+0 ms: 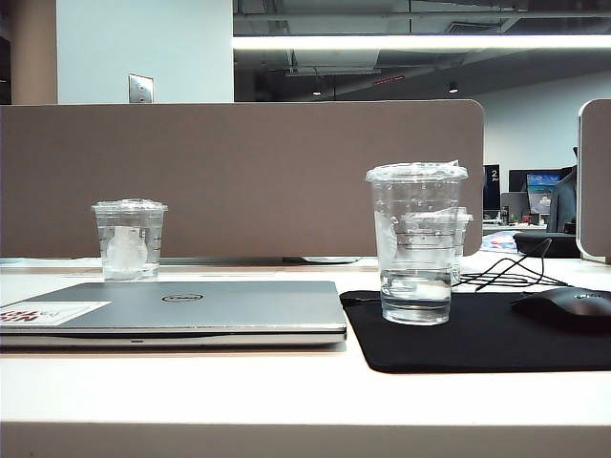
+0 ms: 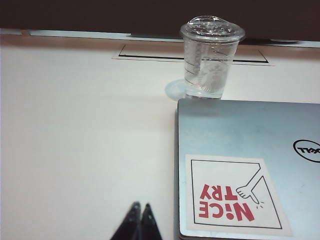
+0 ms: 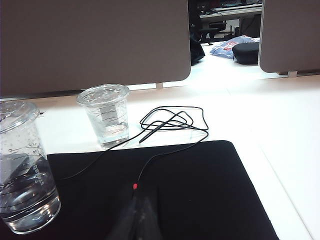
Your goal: Pick up the coffee cup on the middle and place it on the right side of the laptop.
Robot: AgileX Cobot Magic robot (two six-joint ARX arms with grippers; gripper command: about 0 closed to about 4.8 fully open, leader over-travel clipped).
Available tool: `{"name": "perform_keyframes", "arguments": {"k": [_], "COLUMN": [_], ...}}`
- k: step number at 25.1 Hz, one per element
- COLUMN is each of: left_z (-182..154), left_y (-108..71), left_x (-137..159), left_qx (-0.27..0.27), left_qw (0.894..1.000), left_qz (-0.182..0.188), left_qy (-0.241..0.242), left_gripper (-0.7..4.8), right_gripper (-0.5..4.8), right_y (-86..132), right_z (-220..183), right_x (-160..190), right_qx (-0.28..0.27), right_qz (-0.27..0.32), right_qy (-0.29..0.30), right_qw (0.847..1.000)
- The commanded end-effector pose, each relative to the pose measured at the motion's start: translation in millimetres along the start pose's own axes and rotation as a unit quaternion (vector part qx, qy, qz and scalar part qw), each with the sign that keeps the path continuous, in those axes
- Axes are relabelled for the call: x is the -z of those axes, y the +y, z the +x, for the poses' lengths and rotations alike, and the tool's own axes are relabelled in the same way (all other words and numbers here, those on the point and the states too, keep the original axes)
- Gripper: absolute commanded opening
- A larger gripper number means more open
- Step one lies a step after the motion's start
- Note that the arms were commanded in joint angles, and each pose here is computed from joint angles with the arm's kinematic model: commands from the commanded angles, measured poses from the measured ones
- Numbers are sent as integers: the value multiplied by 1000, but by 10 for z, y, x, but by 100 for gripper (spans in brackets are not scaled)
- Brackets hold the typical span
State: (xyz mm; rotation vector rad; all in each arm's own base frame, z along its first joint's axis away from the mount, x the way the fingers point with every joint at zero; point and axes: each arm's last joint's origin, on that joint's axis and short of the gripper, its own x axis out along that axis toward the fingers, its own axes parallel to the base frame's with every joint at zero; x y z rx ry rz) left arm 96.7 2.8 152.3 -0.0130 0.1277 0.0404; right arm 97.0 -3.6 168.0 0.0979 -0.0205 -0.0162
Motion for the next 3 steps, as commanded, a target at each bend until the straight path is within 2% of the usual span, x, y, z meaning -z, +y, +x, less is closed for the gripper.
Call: {"name": "perform_keyframes", "arguments": {"k": [1,3], "left_z": [-3,-3], "left_y": [1,1], "left_x": [-22,-22], "left_qx": [0,0], "left_qw": [1000,1000], "left_qz": [2,2], "left_qy": [-8,-8], "left_gripper": [-5,-5], "right_gripper": [0,0], "right_y": [5,5], "right_z": [-4,-4], "right_x": [-39,-39], "right_qx": [-2,-2], "right_qz": [-1,-2], "right_qy": [-15,-15], "right_qw": [1000,1000]}}
